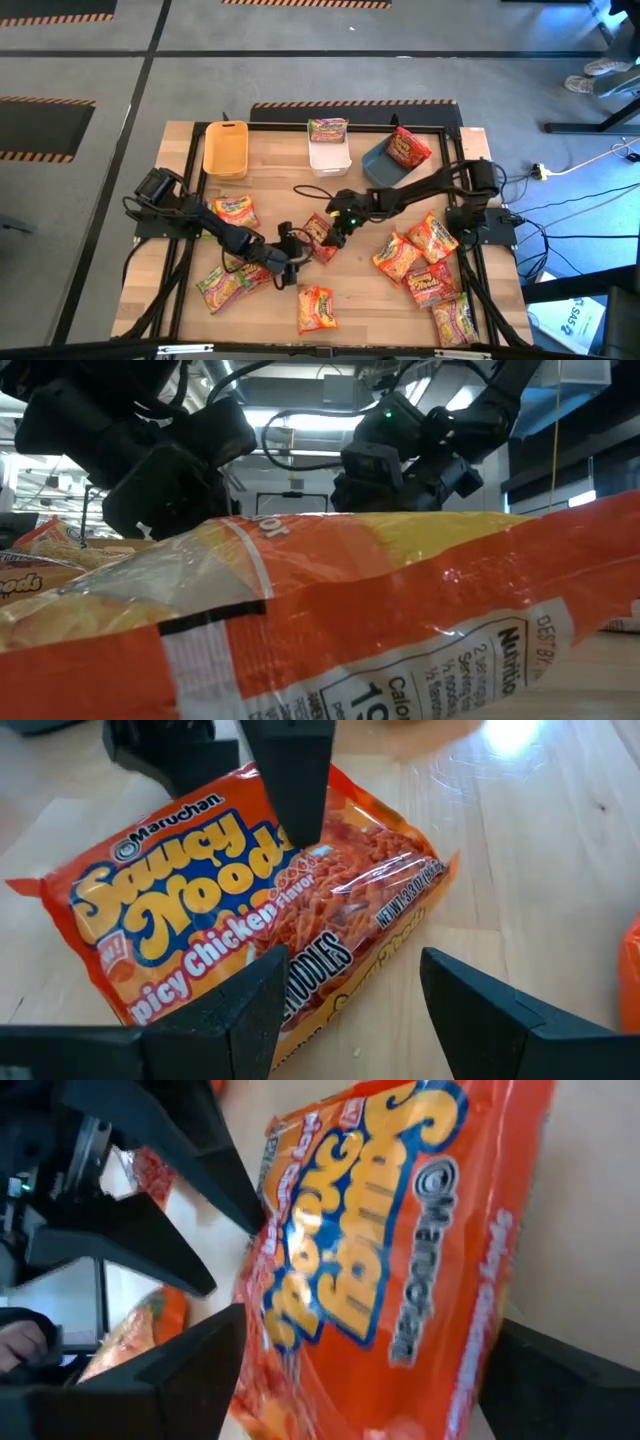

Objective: Sort Maruchan noodles
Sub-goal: Put the red noodle pack into the blue bin

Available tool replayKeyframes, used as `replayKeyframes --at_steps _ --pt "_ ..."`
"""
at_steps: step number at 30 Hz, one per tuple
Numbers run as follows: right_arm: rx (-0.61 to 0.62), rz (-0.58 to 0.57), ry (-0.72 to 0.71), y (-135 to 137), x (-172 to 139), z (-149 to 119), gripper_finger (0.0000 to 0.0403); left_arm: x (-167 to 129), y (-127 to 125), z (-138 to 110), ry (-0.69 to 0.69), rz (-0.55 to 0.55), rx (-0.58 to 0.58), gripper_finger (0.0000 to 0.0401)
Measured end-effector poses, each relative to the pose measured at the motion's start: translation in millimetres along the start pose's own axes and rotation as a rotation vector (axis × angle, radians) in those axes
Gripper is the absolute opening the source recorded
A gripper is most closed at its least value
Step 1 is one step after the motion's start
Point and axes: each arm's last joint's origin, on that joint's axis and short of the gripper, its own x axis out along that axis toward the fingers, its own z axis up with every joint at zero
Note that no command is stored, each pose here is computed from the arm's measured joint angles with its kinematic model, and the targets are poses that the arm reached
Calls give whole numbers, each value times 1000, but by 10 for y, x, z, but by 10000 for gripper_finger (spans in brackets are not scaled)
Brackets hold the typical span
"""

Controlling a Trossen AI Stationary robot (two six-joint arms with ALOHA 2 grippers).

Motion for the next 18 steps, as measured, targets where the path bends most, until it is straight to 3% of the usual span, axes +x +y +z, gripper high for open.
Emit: replayKeyframes --at_steps 8,18 --pt "-13 19 -4 48 22 63 299 7 2 9 -14 4 7 223" --pt "-64 35 -17 82 18 93 144 13 13 13 -22 9 20 223"
